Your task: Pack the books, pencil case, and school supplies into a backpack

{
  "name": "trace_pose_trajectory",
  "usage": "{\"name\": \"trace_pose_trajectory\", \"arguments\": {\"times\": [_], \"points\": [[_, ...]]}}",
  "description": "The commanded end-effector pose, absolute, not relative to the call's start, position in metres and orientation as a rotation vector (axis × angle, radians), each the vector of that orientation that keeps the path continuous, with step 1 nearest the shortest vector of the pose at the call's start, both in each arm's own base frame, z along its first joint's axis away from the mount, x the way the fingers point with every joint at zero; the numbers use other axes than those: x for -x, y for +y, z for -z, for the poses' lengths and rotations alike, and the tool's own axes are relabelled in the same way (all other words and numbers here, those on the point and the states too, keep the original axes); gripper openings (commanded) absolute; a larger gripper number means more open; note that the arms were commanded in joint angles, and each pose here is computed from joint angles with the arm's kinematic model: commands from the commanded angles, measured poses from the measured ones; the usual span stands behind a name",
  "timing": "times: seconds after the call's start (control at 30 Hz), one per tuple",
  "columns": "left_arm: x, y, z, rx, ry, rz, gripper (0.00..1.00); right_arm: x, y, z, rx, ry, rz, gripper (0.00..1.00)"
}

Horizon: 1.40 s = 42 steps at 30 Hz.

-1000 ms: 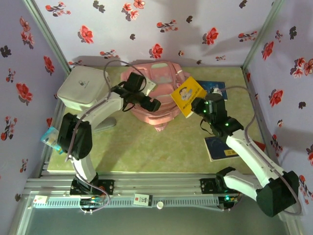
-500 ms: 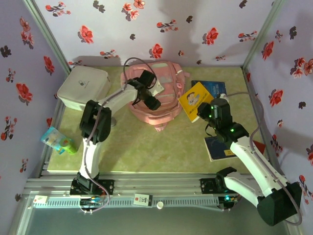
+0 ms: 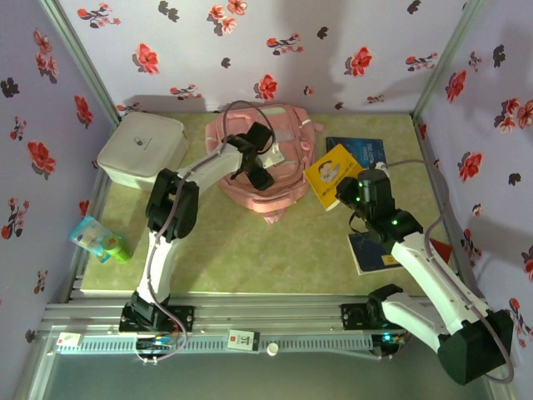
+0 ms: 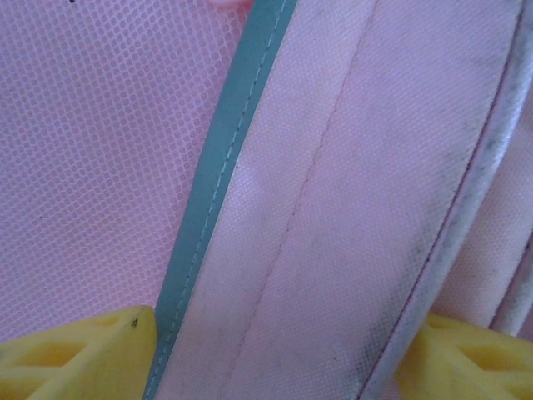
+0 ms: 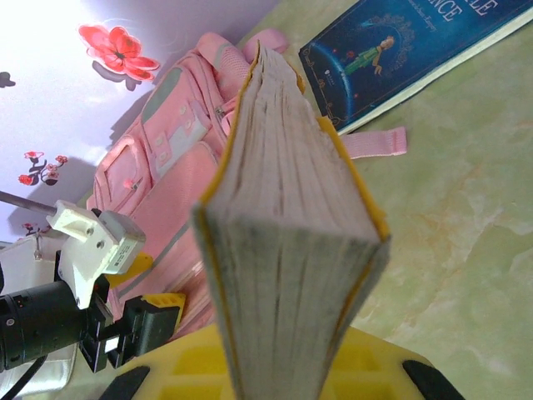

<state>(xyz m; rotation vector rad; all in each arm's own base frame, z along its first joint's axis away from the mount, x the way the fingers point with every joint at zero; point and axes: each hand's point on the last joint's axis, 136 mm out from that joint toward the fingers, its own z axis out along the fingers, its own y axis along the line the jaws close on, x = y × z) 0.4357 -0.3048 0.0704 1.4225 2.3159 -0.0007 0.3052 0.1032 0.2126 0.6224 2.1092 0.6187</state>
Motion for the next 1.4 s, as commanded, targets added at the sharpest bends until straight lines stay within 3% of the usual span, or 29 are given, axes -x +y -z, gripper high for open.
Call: {"name": "trace_pose_trajectory", "arguments": {"times": [0.0, 0.33, 0.4, 0.67, 0.97, 1.23, 1.37], "points": [[-0.441, -0.299, -0.061, -1.492, 2.295, -0.130, 0.68, -0.312, 0.104, -0.234, -0.640, 2.010, -0.690, 0.12], [-0.442, -0.310, -0.093, -1.481, 2.204, -0.127, 0.35, -0.308, 0.099, -0.232, -0.656, 2.012, -0.666, 0.13], [-0.442, -0.311, -0.109, -1.452, 2.183, -0.119, 0.23, -0.307, 0.095, -0.234, -0.658, 2.005, -0.650, 0.13], [-0.442, -0.314, -0.178, -1.259, 2.099, -0.048, 0.03, -0.293, 0.078, -0.247, -0.599, 2.024, -0.519, 0.15], [-0.441, -0.322, -0.263, -0.986, 2.020, 0.130, 0.00, -0.278, 0.076, -0.259, -0.606, 1.956, -0.600, 0.15], [-0.442, -0.328, -0.260, -0.912, 2.043, 0.207, 0.00, -0.273, 0.080, -0.283, -0.575, 1.873, -0.688, 0.16], [-0.443, -0.328, -0.287, -0.826, 2.016, 0.256, 0.00, -0.277, 0.094, -0.275, -0.580, 1.898, -0.774, 0.16]]}}
